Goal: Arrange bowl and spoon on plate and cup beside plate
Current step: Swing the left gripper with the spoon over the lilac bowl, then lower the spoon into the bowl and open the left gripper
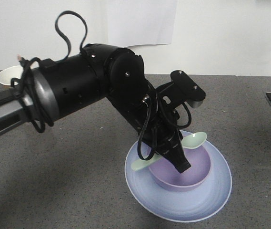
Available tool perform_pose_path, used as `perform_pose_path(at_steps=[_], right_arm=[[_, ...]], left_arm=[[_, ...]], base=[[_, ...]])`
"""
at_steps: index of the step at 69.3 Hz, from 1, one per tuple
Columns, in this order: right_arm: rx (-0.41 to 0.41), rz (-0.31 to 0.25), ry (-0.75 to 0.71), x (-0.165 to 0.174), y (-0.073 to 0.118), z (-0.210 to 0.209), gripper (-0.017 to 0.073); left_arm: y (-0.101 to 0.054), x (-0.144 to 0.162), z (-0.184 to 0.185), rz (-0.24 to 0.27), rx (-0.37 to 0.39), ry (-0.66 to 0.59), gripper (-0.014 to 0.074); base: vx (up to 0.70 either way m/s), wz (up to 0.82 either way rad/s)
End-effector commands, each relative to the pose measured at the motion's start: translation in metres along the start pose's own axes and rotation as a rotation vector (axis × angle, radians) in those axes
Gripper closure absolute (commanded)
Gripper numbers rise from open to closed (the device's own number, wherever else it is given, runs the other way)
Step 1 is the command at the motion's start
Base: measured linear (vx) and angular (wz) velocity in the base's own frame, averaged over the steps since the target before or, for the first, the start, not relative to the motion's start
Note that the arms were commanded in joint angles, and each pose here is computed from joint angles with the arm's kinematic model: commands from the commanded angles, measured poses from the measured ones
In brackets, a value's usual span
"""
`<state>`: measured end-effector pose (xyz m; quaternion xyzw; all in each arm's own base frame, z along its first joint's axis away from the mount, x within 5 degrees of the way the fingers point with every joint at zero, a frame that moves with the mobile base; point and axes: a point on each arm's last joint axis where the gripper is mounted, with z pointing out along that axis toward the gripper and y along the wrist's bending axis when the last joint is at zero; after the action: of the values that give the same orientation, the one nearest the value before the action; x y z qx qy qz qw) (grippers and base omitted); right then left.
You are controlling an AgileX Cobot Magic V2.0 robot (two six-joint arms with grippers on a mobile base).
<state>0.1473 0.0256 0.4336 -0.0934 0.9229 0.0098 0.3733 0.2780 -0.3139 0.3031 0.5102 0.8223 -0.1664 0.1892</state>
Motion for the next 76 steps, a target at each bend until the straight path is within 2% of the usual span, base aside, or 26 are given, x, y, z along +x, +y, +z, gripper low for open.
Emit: perform_pose_path(at_steps=[1,12,18,50,63,76], right_arm=[[0.007,0.003,-0.095,-0.0091,-0.0014,-0.0089,0.0095],[0.007,0.003,-0.095,-0.0091,-0.0014,-0.0089,0.0095],[0.007,0.003,-0.095,-0.0091,-0.0014,-0.0089,0.0095],[0.007,0.008,-0.095,-0.0091,-0.0014,-0.0089,0.0095],[0.006,0.008,-0.095,-0.0091,-0.0013,-0.0089,0.0095],[0.006,0.008,-0.095,-0.0091,-0.0013,-0.0089,0.0095]], left_arm=[[-0.0061,-0.0093,-0.0192,0.008,-0.002,-0.059,0.0601],[0.0007,-0.0049,-0.0117,-0.027,-0.051,-0.004,0.0601],[0.0029,-0.0032,-0.0119,-0.024,-0.076,0.014,0.0600],[-0.0006,-0.0054,-0.0117,-0.047,-0.037,-0.009,0.0579],[-0.0004,-0.0053,-0.0117,-0.068,-0.038,-0.009,0.0524],[-0.0004,-0.0053,-0.0117,-0.068,-0.038,-0.009,0.0411]], base=[[0.00,0.00],[0.00,0.00],[0.00,0.00],[0.00,0.00],[0.00,0.00],[0.00,0.00]])
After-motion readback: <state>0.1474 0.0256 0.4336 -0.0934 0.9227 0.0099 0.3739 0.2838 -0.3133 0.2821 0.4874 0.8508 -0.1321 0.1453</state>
